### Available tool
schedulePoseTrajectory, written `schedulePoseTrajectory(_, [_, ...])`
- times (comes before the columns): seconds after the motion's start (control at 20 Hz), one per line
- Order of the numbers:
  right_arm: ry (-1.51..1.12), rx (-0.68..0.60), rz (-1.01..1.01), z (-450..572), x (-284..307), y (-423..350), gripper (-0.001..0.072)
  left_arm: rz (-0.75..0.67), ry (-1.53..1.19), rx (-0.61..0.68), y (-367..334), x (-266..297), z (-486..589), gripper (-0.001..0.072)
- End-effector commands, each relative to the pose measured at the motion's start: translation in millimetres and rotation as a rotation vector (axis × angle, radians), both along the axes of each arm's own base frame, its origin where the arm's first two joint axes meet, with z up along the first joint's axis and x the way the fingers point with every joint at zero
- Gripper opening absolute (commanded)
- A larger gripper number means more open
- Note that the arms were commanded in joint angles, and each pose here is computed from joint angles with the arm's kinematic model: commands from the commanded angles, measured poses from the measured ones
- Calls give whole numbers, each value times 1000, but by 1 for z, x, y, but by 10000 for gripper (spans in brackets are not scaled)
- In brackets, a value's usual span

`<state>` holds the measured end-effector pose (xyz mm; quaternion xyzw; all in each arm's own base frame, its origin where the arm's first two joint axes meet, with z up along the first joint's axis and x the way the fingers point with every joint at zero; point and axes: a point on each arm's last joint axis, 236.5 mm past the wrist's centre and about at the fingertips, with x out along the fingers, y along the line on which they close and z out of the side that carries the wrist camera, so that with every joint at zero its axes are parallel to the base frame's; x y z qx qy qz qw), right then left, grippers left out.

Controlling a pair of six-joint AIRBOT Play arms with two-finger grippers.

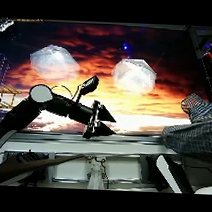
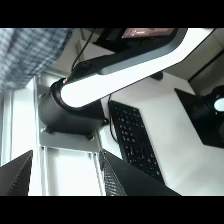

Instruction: Fold the clothes and pants, and hang the long-sleeved shirts on hangers.

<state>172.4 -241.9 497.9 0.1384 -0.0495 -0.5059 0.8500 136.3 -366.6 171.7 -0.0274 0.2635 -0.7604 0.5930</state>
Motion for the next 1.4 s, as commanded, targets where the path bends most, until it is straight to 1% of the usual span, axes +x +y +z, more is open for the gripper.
schedulePoseTrajectory(0.0, [-63, -99, -60, 25, -2, -22, 17, 19, -11, 7, -1, 5, -2, 426])
schedulePoseTrajectory(0.1, [-72, -138, -92, 34, -8, -29, 17, 28, -11, 8, -2, 7, -3, 427])
schedulePoseTrajectory(0.3, [-61, -134, -207, 32, -39, -48, 17, 28, 1, 17, -3, 10, -9, 426])
schedulePoseTrajectory(0.5, [-91, -66, -338, 19, -79, -60, 17, 30, 7, 22, -4, 11, -11, 426])
schedulePoseTrajectory(0.6, [-85, -42, -379, 13, -91, -63, 18, 29, 8, 22, -4, 11, -11, 426])
schedulePoseTrajectory(0.8, [-75, 46, -460, -8, -112, -62, 18, 27, 12, 23, -4, 10, -11, 426])
schedulePoseTrajectory(1.0, [-91, 40, -474, -5, -116, -62, 26, 27, 12, 23, -4, 10, -11, 426])
schedulePoseTrajectory(1.05, [-91, 39, -475, -5, -116, -62, 172, 27, 12, 23, -4, 10, -11, 426])
schedulePoseTrajectory(1.1, [-92, 35, -474, -4, -116, -62, 405, 27, 12, 23, -4, 10, -11, 426])
schedulePoseTrajectory(1.15, [-95, 24, -469, -1, -115, -62, 498, 27, 12, 23, -4, 10, -11, 426])
schedulePoseTrajectory(1.3, [-118, -25, -450, 12, -114, -57, 498, 19, 14, 24, -3, 8, -11, 426])
schedulePoseTrajectory(1.35, [-132, -63, -437, 22, -113, -55, 499, 19, 15, 24, -3, 8, -11, 426])
